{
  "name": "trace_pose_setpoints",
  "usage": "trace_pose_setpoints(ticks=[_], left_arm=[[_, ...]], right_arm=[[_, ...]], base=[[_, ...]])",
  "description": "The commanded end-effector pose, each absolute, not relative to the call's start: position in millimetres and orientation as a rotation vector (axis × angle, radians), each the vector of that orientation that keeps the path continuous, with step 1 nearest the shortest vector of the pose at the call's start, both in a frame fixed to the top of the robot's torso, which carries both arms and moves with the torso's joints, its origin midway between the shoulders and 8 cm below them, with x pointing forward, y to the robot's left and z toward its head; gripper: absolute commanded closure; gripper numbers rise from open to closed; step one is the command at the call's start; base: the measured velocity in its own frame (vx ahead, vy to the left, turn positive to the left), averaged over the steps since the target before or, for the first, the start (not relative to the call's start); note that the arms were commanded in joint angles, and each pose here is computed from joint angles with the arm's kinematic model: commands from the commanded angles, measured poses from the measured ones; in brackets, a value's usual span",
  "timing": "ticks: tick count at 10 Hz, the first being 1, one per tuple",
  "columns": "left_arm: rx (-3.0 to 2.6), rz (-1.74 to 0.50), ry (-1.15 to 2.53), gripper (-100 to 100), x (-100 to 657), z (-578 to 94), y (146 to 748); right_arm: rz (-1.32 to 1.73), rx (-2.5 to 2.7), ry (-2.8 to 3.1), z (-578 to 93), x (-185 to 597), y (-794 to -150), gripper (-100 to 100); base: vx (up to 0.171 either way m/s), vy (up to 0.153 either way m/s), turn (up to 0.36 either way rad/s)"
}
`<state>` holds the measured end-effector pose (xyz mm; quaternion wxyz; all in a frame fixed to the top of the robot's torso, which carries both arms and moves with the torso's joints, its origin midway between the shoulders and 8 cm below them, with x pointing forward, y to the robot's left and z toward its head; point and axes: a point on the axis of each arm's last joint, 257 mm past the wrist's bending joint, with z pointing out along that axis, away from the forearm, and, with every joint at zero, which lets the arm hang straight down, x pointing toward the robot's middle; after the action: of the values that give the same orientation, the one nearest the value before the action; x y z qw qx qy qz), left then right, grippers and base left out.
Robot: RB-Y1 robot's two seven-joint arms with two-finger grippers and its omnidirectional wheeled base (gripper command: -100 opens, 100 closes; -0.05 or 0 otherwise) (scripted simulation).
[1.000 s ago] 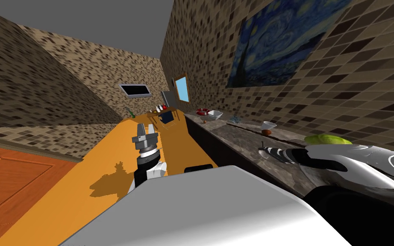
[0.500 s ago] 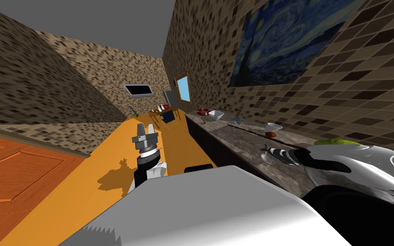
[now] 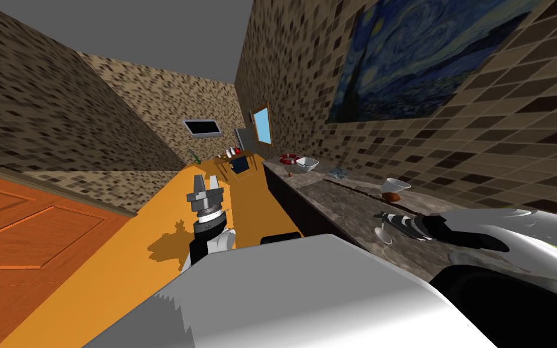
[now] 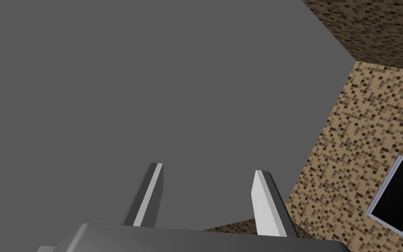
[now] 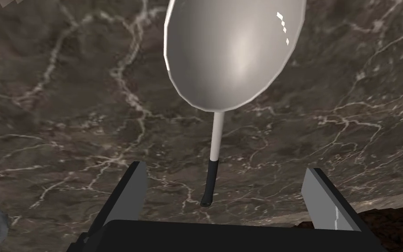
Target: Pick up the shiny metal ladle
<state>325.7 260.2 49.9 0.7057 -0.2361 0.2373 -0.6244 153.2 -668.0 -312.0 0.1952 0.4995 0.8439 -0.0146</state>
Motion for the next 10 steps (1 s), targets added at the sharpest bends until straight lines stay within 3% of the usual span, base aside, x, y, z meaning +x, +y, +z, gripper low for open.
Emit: trace_pose_setpoints(ticks=[1,5,6,7,10], left_arm=[[-0.525,-1.388,0.527,0,326,50,260],[-0.525,-1.388,0.527,0,326,50,260],[-0.525,-1.388,0.527,0,326,50,260],[-0.525,-1.388,0.527,0,326,50,260],[-0.525,-1.388,0.527,0,326,50,260]], right_arm=[[-0.052,1.486,2.376,-325,120,-662,-100],[-0.047,1.478,2.371,-323,125,-663,-100],[-0.048,1.481,2.372,-324,124,-663,0],[-0.05,1.488,2.365,-328,116,-664,-100],[-0.052,1.505,2.349,-338,94,-664,-100]], base=[[0.102,-0.158,0.222],[0.036,-0.024,0.0],[0.0,0.0,0.0],[0.017,-0.001,0.047],[0.042,-0.015,0.063]])
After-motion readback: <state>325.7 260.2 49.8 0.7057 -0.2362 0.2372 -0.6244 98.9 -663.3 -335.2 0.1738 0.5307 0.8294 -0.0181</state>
